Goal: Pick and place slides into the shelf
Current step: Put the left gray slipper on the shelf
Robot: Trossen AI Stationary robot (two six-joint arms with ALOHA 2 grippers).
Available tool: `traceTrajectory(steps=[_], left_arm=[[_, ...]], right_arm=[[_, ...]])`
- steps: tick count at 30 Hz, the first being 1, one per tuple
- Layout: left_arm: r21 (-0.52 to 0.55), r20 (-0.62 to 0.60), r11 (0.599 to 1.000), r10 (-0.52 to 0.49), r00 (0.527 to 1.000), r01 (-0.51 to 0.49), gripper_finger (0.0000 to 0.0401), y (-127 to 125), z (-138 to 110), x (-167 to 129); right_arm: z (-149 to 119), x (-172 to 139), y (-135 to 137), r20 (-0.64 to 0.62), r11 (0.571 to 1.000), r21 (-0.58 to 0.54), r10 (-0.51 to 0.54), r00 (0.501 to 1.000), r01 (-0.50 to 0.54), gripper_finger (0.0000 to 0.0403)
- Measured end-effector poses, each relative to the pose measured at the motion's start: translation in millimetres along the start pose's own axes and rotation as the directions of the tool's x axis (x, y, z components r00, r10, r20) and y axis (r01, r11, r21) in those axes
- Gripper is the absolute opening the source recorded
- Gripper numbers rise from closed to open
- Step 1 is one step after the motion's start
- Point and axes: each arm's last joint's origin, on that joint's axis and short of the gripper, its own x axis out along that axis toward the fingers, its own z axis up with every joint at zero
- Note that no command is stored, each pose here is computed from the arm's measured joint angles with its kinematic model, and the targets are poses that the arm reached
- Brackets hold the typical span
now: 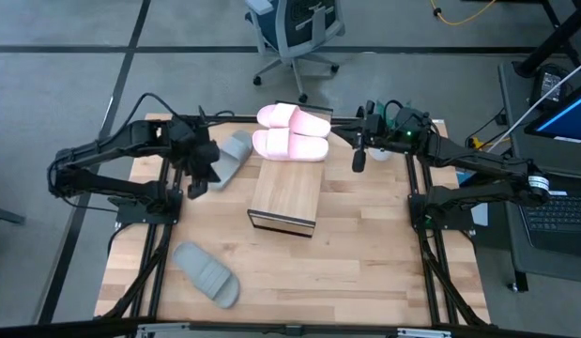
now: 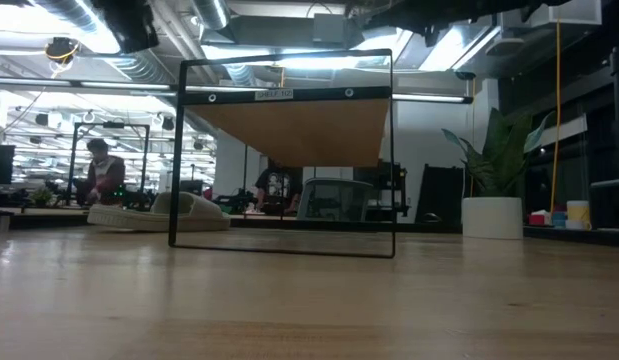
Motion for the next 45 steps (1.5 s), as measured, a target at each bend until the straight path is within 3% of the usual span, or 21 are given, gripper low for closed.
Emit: traceTrajectory(steps=[3,7,13,19,25,31,37,45], left_arm=[[-0.087,0.001,0.995,-0.041,0.999,0.041,0.0000,-3.4,-4.6,-4.5],[-0.150,0.009,0.989,-0.012,1.000,0.013,0.0000,-6.8,-17.6,-16.2],[-0.266,0.159,0.963,0.002,0.987,0.041,0.0000,-20.0,-27.7,-32.7],[-0.254,0.296,0.945,-0.125,0.947,0.204,0.0000,-49.0,-18.8,-5.7],[-0.293,0.236,0.924,-0.179,0.955,0.246,0.0000,-78.6,-26.8,32.2],[-0.346,0.241,0.884,-0.242,0.940,0.316,0.0000,-105.3,-39.7,33.9],[-0.443,0.236,0.846,-0.209,0.949,0.297,0.0000,-122.8,-59.5,33.1],[-0.502,0.114,0.832,-0.206,0.972,0.235,0.0000,-163.0,-82.8,64.8]], right_arm=[[-0.8,0.0,0.4,-0.008,1.000,0.013,0.002,1.000,-0.002,0.0004],[-3.4,-0.1,1.5,-0.032,0.999,0.023,0.037,0.999,-0.036,0.0004],[-10.2,-0.5,4.5,-0.096,0.992,0.046,0.119,0.988,-0.115,0.0004],[-7.1,-4.3,5.7,-0.075,0.987,0.009,0.160,0.984,-0.159,0.0004],[-1.5,-13.5,8.5,-0.045,0.971,-0.008,0.236,0.971,-0.237,0.0004],[0.4,-17.3,10.0,-0.034,0.959,-0.011,0.283,0.959,-0.283,0.0004],[-2.1,-17.6,12.4,-0.056,0.946,0.001,0.323,0.945,-0.324,0.0004],[-0.8,-17.4,21.3,-0.050,0.932,-0.007,0.362,0.931,-0.362,0.0004]])
